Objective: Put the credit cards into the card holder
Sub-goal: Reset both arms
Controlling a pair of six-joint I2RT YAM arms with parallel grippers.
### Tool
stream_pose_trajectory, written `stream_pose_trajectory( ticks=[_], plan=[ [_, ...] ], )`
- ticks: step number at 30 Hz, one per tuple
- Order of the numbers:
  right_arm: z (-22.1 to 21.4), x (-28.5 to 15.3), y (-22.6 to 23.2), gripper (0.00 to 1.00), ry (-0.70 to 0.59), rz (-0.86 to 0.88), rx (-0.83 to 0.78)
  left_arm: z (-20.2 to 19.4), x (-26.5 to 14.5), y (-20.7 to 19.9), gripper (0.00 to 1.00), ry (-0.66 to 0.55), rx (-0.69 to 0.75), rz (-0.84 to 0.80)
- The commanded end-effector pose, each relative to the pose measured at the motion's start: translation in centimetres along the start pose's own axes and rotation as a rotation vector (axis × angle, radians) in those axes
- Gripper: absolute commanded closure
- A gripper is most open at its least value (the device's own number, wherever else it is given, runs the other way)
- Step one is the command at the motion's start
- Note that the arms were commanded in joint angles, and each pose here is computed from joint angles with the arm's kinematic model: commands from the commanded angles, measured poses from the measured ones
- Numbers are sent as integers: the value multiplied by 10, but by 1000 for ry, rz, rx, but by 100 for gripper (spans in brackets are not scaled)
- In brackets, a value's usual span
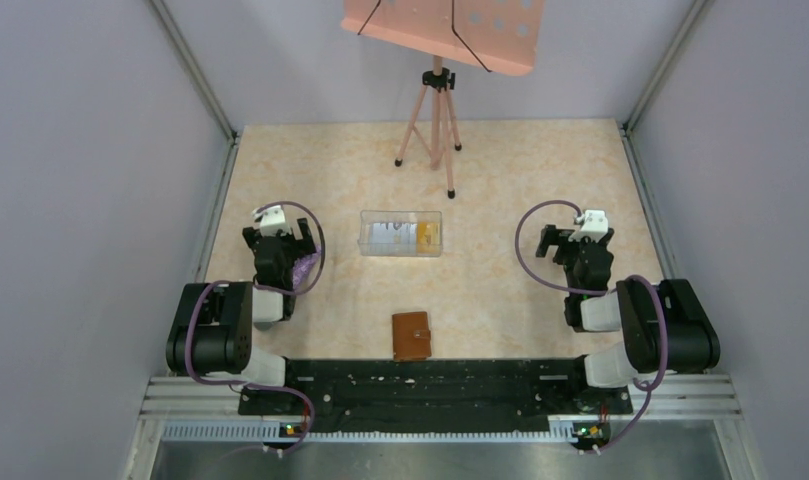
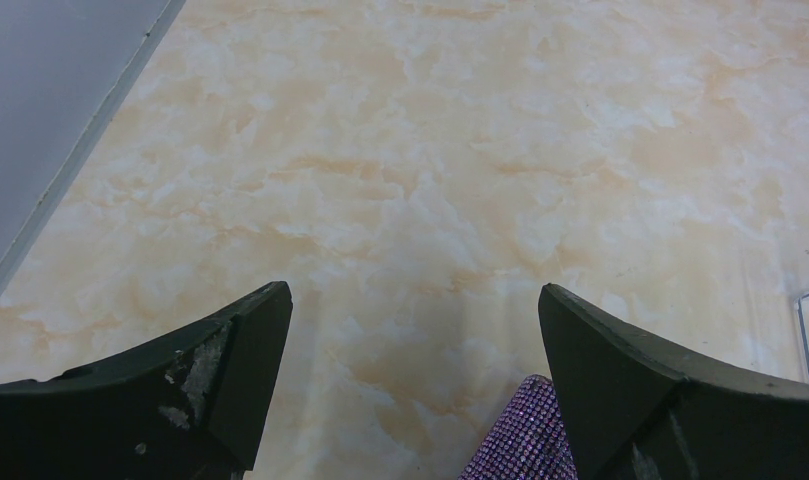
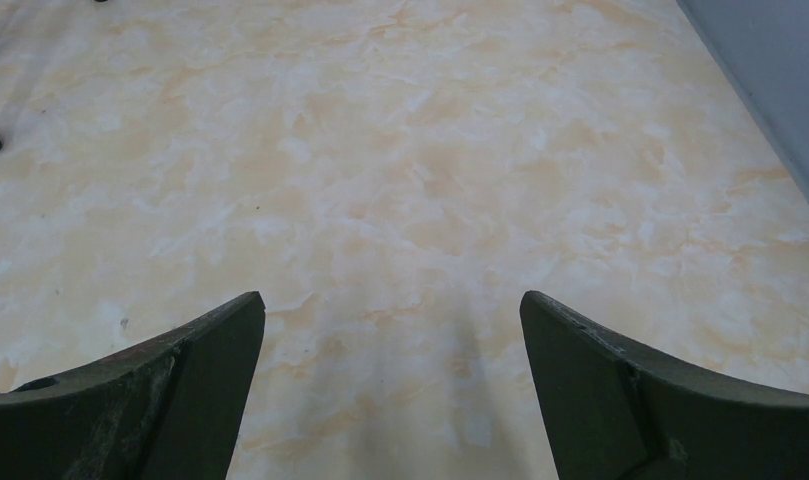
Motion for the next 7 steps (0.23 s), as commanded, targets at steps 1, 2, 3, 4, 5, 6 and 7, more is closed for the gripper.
stream_pose_trajectory(
  ticks=[1, 2, 3, 4, 5, 6, 7],
  plan=[
    [22, 6, 0, 1, -83, -1, 21, 25, 7, 4, 1, -84, -5, 8],
    [22, 6, 0, 1, -83, -1, 21, 25, 7, 4, 1, -81, -6, 9],
    [21, 6, 0, 1, -82, -2, 21, 25, 8, 3, 1, -77, -6, 7],
    [21, 6, 0, 1, -82, -2, 21, 24, 8, 3, 1, -71, -7, 5],
    [22, 6, 0, 1, -83, -1, 21, 23, 7, 2, 1, -65, -12, -1],
    [22, 6, 0, 1, -83, -1, 21, 23, 7, 2, 1, -62, -11, 1],
    [21, 6, 0, 1, -82, -1, 21, 24, 7, 3, 1, -63, -11, 1]
  ],
)
Point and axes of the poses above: each gripper's point midway between its finger pads, its own x axis out along the fingers, its own y axis along the line the jaws close on, z = x × y, the point moved 2 cm from there along -x, back along the fingers, and after that the axes turned 10 degrees about x, right-handed, at the moved point
